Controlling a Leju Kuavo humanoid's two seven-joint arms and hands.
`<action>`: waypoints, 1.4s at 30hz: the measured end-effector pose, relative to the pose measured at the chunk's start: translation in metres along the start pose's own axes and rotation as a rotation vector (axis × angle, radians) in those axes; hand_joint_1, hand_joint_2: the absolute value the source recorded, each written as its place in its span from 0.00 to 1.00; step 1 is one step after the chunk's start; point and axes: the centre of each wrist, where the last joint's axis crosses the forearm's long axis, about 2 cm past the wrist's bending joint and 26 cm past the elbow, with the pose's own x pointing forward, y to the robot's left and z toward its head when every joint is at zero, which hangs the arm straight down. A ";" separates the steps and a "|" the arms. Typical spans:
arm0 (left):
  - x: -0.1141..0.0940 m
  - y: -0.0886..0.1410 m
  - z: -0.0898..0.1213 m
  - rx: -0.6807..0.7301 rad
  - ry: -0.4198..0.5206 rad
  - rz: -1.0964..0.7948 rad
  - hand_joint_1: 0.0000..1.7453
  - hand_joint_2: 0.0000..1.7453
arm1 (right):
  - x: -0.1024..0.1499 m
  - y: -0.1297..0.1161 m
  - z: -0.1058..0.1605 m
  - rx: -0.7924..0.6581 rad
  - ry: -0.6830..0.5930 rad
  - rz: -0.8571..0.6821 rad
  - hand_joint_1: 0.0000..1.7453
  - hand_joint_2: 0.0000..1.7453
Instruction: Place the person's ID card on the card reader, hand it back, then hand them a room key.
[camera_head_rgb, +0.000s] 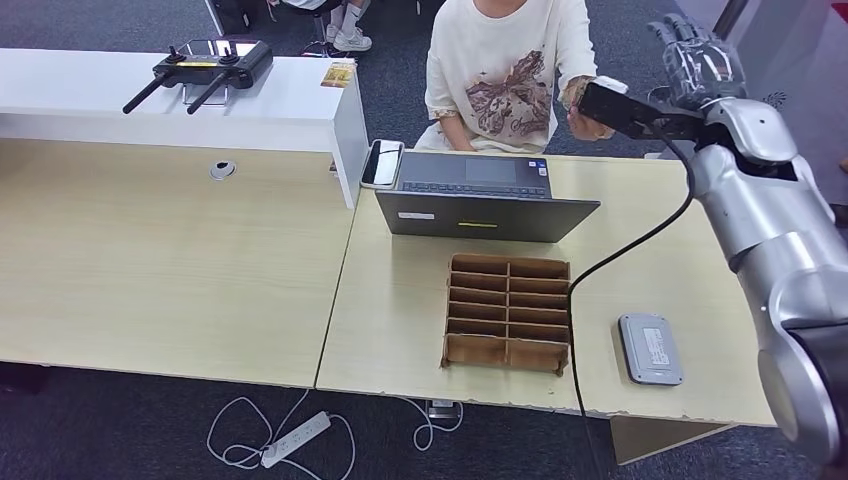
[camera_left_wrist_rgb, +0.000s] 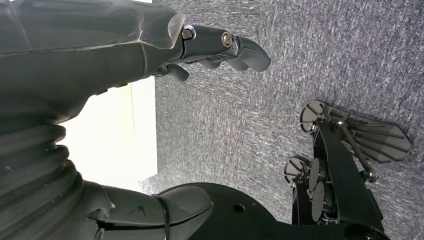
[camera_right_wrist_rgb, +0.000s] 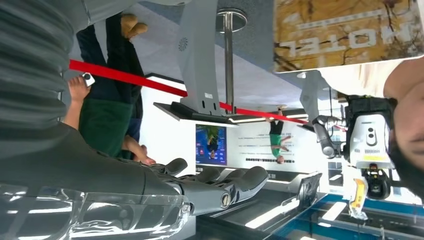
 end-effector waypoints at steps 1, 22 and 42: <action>0.000 0.000 0.000 0.001 0.000 0.002 0.00 1.00 | -0.005 -0.001 0.001 -0.007 0.000 -0.008 0.00 1.00; -0.004 -0.006 0.001 0.008 0.003 0.044 0.00 1.00 | -0.108 0.035 0.084 -0.133 -0.018 -0.325 0.00 1.00; -0.006 -0.012 0.001 0.025 0.010 0.087 0.00 1.00 | -0.138 0.081 0.218 -0.023 -0.228 -1.191 0.00 1.00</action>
